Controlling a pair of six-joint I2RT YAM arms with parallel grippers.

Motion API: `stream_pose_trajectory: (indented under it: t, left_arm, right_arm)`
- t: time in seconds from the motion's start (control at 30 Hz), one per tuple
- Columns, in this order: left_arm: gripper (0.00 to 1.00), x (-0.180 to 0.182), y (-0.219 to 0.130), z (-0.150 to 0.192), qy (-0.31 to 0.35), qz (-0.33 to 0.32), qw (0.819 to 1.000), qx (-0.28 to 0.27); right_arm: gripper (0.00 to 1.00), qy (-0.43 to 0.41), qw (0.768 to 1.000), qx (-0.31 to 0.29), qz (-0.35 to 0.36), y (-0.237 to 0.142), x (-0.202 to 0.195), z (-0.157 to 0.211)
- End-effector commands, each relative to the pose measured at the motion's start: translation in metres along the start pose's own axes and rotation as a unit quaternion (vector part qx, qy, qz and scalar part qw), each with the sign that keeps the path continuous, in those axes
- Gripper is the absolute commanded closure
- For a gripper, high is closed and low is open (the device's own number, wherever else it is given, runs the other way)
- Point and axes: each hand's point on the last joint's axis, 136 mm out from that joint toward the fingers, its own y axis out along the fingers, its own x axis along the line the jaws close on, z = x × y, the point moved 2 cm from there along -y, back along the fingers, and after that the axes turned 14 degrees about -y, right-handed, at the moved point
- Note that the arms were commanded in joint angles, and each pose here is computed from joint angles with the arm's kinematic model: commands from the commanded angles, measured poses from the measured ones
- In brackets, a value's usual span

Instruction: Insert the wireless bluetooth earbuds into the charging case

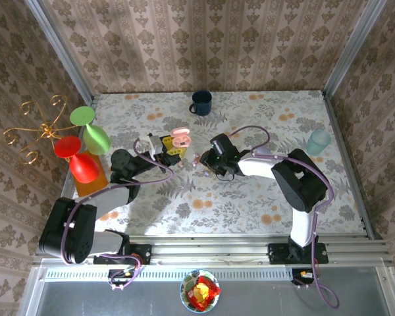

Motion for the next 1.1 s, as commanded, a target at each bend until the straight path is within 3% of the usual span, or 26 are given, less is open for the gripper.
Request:
stream_pose_trajectory:
  t: [0.0,0.63,1.07]
  left_arm:
    - [0.68,-0.008,-0.003,-0.008,0.015,0.015,1.000,-0.011]
    - [0.68,-0.004,-0.001,-0.007,0.011,0.014,1.000,-0.010]
    - [0.68,-0.005,-0.001,-0.010,0.013,0.017,1.000,-0.011]
  right_arm:
    - [0.61,0.012,1.000,-0.002,-0.003,0.004,0.004,-0.003]
    - [0.63,0.032,0.999,0.001,0.019,0.026,-0.013,-0.004]
    - [0.76,0.052,0.998,0.000,0.036,0.033,-0.028,-0.007]
